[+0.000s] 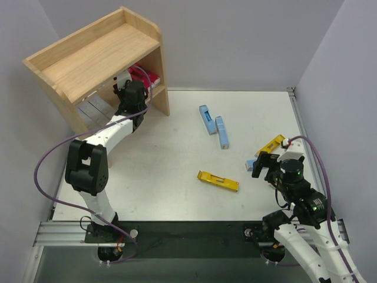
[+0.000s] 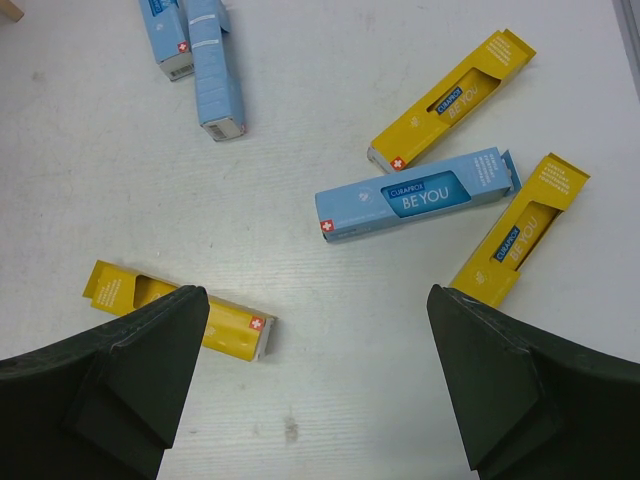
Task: Place and organize the toothpastes onto the shelf
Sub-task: Adjust the toothpaste on the shelf.
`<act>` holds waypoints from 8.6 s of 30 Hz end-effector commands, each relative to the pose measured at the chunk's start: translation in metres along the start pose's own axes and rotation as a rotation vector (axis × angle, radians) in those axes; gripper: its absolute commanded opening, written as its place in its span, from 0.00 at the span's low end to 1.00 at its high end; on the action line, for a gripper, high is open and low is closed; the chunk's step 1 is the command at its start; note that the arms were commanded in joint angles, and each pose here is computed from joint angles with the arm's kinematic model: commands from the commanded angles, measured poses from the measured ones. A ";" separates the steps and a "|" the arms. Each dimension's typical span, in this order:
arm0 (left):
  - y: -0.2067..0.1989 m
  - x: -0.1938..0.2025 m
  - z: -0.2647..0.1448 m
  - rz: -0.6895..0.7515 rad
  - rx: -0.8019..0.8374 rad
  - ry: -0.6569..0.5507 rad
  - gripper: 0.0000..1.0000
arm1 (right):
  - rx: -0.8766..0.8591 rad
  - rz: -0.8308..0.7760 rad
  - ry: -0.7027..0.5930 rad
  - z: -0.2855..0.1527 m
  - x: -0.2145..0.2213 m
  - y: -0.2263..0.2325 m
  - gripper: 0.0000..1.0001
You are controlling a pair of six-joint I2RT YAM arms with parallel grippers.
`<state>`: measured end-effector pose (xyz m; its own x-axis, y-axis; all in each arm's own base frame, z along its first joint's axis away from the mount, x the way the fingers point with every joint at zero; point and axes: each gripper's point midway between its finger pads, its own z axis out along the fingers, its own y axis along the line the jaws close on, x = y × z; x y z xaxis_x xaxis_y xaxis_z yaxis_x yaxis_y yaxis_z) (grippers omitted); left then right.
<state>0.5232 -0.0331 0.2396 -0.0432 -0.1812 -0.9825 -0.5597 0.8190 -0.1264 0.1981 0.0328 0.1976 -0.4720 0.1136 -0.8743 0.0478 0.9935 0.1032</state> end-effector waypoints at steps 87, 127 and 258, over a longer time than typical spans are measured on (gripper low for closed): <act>0.021 0.014 -0.221 0.547 0.723 0.475 0.63 | 0.050 -0.003 0.129 0.001 -0.003 0.003 0.98; 0.030 -0.079 -0.124 0.979 0.277 0.154 0.47 | 0.066 -0.034 0.129 0.002 -0.002 -0.001 0.98; 0.107 0.018 -0.191 0.946 0.500 0.660 0.44 | 0.046 -0.032 0.196 0.008 0.014 0.004 0.97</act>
<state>0.3102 -0.0637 0.2377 -0.7204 0.4688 -0.5112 0.2939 0.8739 0.3872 0.2001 0.0383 0.1842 -0.6226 0.0825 -0.7782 0.0644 0.9965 0.0541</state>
